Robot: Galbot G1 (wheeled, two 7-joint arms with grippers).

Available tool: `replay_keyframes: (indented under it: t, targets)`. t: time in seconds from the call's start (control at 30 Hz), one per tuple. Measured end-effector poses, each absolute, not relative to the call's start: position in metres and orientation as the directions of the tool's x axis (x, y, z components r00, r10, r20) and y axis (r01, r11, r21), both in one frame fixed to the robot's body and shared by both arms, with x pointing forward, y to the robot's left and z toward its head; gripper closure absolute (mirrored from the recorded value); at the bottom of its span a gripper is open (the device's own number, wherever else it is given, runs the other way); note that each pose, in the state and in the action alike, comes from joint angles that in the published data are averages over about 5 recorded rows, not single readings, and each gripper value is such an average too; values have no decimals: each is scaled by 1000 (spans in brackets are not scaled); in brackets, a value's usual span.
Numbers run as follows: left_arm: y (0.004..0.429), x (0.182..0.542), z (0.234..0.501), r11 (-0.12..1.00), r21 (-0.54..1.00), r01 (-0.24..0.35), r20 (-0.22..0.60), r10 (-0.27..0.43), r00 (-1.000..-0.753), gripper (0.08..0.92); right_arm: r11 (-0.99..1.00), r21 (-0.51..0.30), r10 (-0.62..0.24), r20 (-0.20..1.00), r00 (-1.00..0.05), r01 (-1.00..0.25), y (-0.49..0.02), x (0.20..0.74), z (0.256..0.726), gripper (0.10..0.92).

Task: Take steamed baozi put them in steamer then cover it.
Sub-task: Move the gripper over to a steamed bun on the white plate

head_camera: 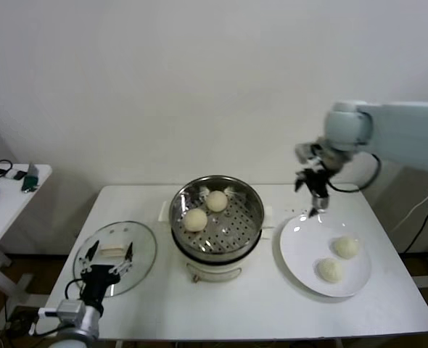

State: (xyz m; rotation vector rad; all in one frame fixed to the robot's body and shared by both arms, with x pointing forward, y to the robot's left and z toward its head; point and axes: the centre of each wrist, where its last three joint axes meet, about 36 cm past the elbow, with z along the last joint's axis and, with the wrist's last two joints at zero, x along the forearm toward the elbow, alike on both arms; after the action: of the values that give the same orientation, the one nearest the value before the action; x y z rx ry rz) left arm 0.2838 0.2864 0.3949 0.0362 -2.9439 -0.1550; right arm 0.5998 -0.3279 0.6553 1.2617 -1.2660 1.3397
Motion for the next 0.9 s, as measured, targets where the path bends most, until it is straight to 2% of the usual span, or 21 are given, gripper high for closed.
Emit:
replay_keyframes:
  t: [0.17,0.43,0.9]
  targets:
    - [287,281,395,994,107,-22,192,-43,-980,177,-45,-75,-36,997,-74,-996,-361,579,606,200]
    - [286,276,394,994,109,-30,194,-51,-980,177,-8,-61,-24,998,-61,-998,-376,563,540,200]
    - [284,272,392,993,108,-40,198,-61,-978,177,14,-61,11,998,-61,-998,-375,560,480,200]
